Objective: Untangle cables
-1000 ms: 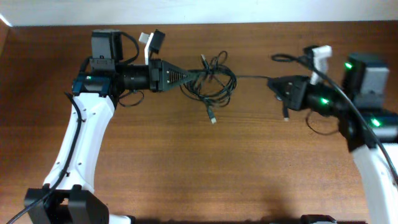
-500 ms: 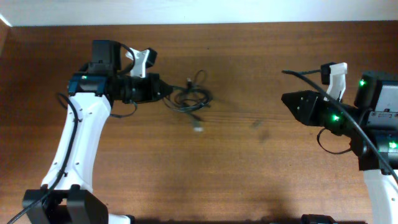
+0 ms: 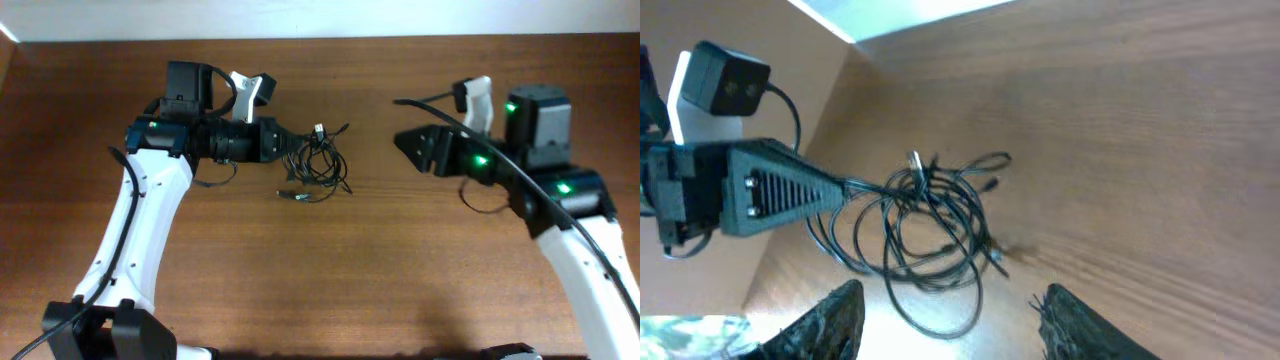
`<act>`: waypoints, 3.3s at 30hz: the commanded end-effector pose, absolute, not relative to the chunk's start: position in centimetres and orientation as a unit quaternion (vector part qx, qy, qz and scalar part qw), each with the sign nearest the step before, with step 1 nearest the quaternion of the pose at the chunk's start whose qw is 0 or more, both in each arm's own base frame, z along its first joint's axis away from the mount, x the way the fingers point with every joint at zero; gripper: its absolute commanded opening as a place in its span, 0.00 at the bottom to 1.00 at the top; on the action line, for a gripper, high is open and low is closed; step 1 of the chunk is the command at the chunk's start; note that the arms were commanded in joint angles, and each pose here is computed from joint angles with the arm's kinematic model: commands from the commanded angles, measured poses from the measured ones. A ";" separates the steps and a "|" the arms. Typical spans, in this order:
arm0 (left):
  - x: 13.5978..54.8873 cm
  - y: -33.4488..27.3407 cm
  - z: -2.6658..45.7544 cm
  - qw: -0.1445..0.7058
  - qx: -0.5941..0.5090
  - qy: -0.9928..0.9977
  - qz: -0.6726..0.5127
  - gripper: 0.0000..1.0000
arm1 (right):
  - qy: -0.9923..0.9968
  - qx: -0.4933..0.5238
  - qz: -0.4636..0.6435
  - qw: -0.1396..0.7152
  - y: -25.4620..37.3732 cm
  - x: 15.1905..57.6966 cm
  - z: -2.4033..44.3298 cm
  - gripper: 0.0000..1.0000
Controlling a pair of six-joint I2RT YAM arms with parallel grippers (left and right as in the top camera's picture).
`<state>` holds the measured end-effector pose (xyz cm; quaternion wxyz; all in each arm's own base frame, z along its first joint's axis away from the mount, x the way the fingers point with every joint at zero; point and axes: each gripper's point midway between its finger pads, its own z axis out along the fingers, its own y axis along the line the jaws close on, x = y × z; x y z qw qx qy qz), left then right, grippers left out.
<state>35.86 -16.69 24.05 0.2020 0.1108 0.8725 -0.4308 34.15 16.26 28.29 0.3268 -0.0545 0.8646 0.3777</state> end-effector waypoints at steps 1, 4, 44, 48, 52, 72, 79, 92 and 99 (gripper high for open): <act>35.0 -17.7 26.0 0.198 0.122 0.847 -0.478 0.00 | 0.856 -0.072 0.397 0.322 19.1 35.2 28.0 0.53; 34.5 -18.4 26.3 0.191 0.130 0.842 -0.488 0.00 | 0.855 -0.074 0.412 0.306 21.7 36.0 26.8 0.46; 37.2 -16.1 22.9 0.246 0.138 0.900 -0.333 0.00 | 0.919 0.149 0.243 0.273 9.6 31.9 24.7 0.04; 36.6 -17.2 23.4 0.239 0.149 0.889 -0.362 0.00 | 0.906 0.055 0.303 0.290 12.3 32.3 26.3 0.26; 35.9 -18.5 23.7 0.228 0.158 0.882 -0.381 0.00 | 0.884 0.021 0.351 0.307 14.0 32.7 28.1 0.60; 35.6 -20.4 27.5 0.196 0.107 0.836 -0.502 0.00 | 0.858 -0.199 0.363 0.304 26.9 34.6 23.1 0.27; 35.5 -18.7 29.2 0.186 0.091 0.807 -0.553 0.00 | 0.836 -0.233 0.382 0.317 28.4 35.6 22.7 0.16; 37.4 -17.2 27.0 0.216 0.059 0.848 -0.480 0.01 | 0.812 -0.117 0.410 0.399 22.3 36.2 31.7 0.04; 37.7 -16.1 25.4 0.220 0.046 0.872 -0.434 0.01 | 0.776 -0.085 0.427 0.457 15.7 31.3 38.8 0.04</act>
